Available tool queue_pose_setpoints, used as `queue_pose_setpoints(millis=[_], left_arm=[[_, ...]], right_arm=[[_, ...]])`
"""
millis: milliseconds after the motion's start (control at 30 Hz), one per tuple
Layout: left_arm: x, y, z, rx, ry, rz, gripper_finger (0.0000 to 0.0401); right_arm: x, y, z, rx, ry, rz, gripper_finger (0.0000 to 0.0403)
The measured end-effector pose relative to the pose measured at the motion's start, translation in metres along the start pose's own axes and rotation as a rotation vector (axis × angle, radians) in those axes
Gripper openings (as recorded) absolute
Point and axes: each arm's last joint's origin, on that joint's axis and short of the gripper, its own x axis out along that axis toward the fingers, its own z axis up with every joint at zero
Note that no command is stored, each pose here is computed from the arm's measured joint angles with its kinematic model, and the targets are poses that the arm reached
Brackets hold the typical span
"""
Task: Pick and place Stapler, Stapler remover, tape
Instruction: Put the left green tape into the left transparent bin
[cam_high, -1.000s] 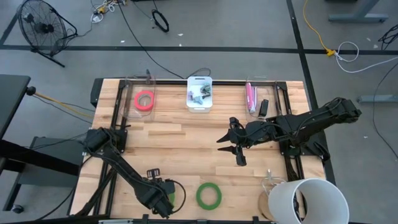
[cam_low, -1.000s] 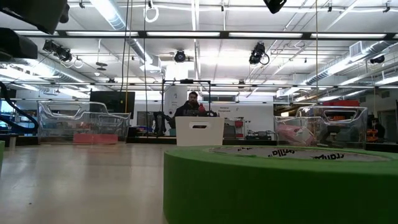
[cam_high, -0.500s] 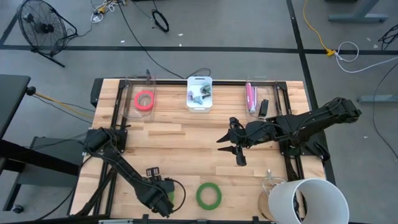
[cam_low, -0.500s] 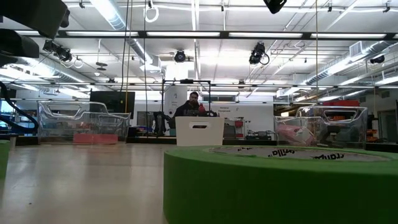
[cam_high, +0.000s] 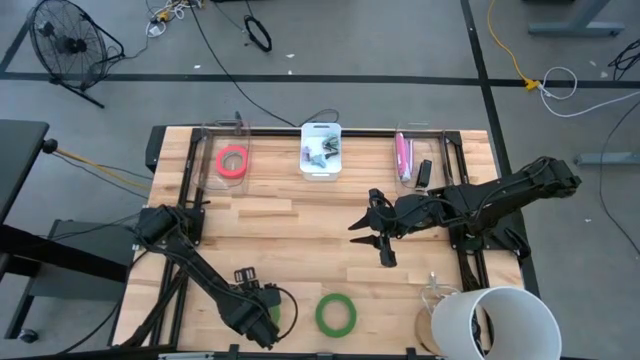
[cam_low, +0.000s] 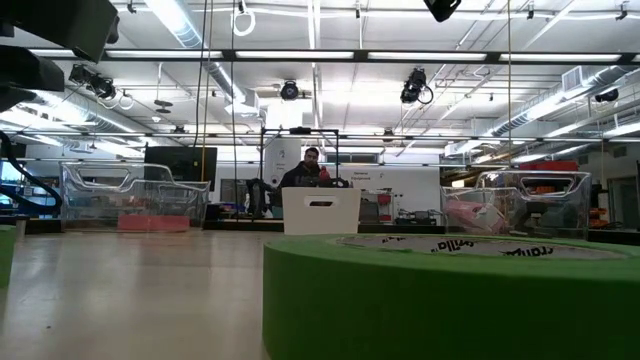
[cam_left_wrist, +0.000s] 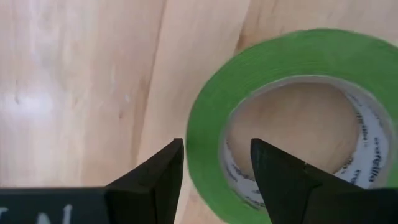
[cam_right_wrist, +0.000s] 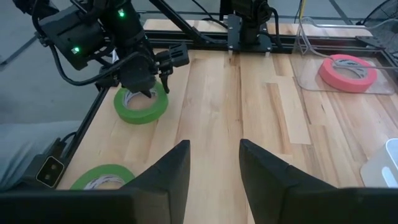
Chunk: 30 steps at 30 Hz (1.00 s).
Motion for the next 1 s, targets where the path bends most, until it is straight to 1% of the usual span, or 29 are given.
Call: queue_pose_setpoints(millis=[233, 333, 467, 567, 667, 733, 767, 833, 900, 1000], left_arm=[[0.006, 0.001, 0.003, -0.012, -0.008, -0.003, 0.0193], [0.022, 0.006, 0.002, -0.022, 0.012, -0.005, 0.0193], [0.041, 0.017, 0.000, -0.031, 0.032, -0.041, 0.0191], [0.046, 0.020, 0.002, 0.017, 0.031, -0.062, 0.0173], [0.045, 0.022, 0.007, 0.042, 0.017, -0.069, 0.0129], [0.043, 0.022, 0.011, 0.069, -0.004, -0.059, 0.0091], [0.041, 0.023, 0.013, 0.090, -0.010, -0.055, 0.0086], [0.038, 0.024, 0.017, 0.124, -0.029, -0.035, 0.0086], [0.034, 0.028, 0.022, 0.123, -0.047, -0.002, 0.0086], [0.031, 0.040, 0.028, 0.114, -0.066, 0.114, 0.0086]], right_arm=[[0.000, 0.000, 0.000, 0.000, 0.000, 0.000, 0.0137], [0.000, 0.000, 0.000, 0.000, 0.000, 0.000, 0.0137], [0.000, 0.000, 0.000, -0.001, 0.002, -0.001, 0.0137], [0.000, 0.000, 0.000, -0.001, 0.002, -0.001, 0.0137], [0.000, 0.000, 0.000, -0.001, 0.002, -0.001, 0.0137], [0.000, 0.000, 0.000, -0.002, 0.002, -0.002, 0.0137], [0.000, 0.000, 0.000, -0.001, 0.002, -0.002, 0.0137], [0.000, 0.000, 0.000, -0.001, 0.002, -0.002, 0.0137], [0.000, 0.000, 0.000, -0.002, 0.002, -0.002, 0.0137], [0.000, 0.000, 0.000, -0.002, 0.002, -0.002, 0.0137]])
